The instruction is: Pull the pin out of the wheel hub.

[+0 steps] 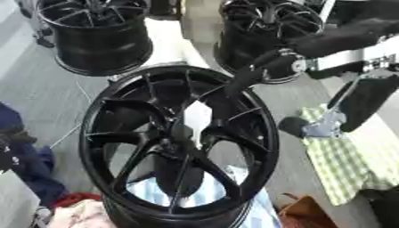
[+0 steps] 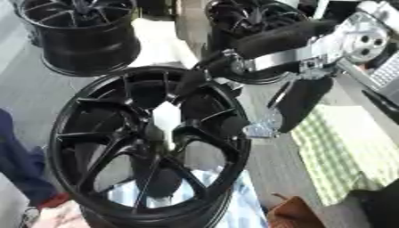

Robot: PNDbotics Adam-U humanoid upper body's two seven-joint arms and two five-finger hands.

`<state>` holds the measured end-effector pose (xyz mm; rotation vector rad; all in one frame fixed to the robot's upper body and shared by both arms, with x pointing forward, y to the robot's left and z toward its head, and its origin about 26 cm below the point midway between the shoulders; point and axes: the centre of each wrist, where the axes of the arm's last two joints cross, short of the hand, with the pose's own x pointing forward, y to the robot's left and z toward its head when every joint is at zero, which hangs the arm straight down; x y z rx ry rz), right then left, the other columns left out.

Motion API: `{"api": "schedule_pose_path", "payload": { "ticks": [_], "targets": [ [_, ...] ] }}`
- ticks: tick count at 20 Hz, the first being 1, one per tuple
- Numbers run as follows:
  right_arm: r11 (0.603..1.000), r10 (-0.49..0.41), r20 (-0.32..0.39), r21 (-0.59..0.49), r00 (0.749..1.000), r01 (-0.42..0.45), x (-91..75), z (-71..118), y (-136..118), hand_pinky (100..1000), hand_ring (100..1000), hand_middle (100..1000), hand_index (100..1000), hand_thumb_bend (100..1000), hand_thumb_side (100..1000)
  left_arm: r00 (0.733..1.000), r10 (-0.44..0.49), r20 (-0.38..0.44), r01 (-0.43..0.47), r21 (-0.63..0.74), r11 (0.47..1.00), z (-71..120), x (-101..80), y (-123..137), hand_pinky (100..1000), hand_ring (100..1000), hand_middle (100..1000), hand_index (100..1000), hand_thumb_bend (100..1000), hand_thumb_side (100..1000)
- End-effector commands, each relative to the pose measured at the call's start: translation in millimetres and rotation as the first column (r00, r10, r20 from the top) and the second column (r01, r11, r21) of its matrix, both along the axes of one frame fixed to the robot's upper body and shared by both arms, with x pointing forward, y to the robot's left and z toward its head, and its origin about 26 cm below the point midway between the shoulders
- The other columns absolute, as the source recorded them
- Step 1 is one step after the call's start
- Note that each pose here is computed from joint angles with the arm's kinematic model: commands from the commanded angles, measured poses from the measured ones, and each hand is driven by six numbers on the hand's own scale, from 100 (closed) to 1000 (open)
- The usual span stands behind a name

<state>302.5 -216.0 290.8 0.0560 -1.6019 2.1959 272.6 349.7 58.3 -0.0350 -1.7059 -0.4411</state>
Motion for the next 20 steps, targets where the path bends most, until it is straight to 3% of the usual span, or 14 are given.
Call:
{"api": "schedule_pose_path", "payload": {
  "ticks": [1,19,20],
  "targets": [
    [1.0,-0.018,0.024,-0.008,1.0,0.018,0.0,3.3,6,918,943,953,1000,100,374,1.0,-0.011,0.021,0.011,0.022,1.0,8.2,1.8,1,685,1000,695,913,100,852],
    [1.0,-0.017,0.05,0.007,0.999,0.016,25.7,-13.7,21,915,949,971,1000,100,336,1.0,-0.021,0.019,0.021,0.02,1.0,7.6,2.5,0,686,1000,696,914,100,853],
    [1.0,-0.013,0.05,0.003,0.999,0.013,26.7,-13.9,23,914,951,972,1000,100,297,0.999,-0.025,0.021,0.024,0.02,1.0,8.1,3.0,-1,687,1000,696,914,100,852]
  ]
}}
